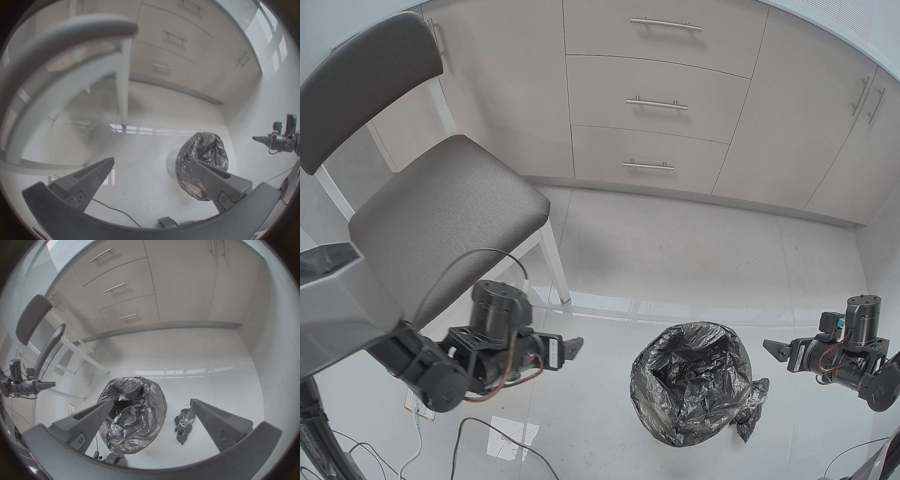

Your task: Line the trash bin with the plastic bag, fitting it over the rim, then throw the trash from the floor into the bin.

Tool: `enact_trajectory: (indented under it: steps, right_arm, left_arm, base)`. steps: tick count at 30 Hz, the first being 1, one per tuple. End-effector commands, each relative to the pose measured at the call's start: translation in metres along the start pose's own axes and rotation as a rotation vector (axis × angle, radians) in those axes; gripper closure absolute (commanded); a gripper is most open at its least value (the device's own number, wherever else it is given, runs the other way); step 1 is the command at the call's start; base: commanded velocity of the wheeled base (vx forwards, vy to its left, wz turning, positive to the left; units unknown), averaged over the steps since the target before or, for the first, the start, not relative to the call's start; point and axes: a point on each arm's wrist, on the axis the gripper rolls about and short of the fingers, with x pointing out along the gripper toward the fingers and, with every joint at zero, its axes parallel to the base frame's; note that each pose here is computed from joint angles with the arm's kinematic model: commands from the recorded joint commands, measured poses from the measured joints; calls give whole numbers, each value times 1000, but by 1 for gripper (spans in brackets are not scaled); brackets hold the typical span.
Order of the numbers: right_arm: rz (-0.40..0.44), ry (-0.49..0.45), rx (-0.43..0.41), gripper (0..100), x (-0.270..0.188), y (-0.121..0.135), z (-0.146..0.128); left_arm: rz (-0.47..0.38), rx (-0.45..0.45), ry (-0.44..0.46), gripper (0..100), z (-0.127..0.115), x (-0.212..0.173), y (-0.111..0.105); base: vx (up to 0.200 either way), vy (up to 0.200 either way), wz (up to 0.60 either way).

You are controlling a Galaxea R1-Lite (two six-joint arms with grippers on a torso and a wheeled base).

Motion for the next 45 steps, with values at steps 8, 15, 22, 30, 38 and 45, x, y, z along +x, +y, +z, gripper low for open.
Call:
enact_trajectory:
  steps: [8,15,22,30,38,45]
  right_arm:
    - [-166,-168,97,0,-32,-40,21]
    - [-172,-176,121,0,-33,-44,22]
    - [-156,-204,163,0,-35,-43,26]
    - [-97,-248,139,0,-37,-32,34]
    - [-98,-239,137,0,-20,-33,42]
    - [-114,-198,155,0,38,-43,46]
  left_arm:
    - [305,-26,-343,0,27,-175,77]
    - [405,-70,-426,0,7,-253,81]
    - [406,-71,-462,0,-53,-315,68]
    - [458,-86,-557,0,-130,-343,63]
    - [592,-112,-587,0,-157,-330,65]
    - [605,-15,-636,0,-168,-306,73]
  base:
    - [0,0,0]
    - [0,0,0]
    - [0,0,0]
    - [0,0,0]
    - [0,0,0]
    - [0,0,0]
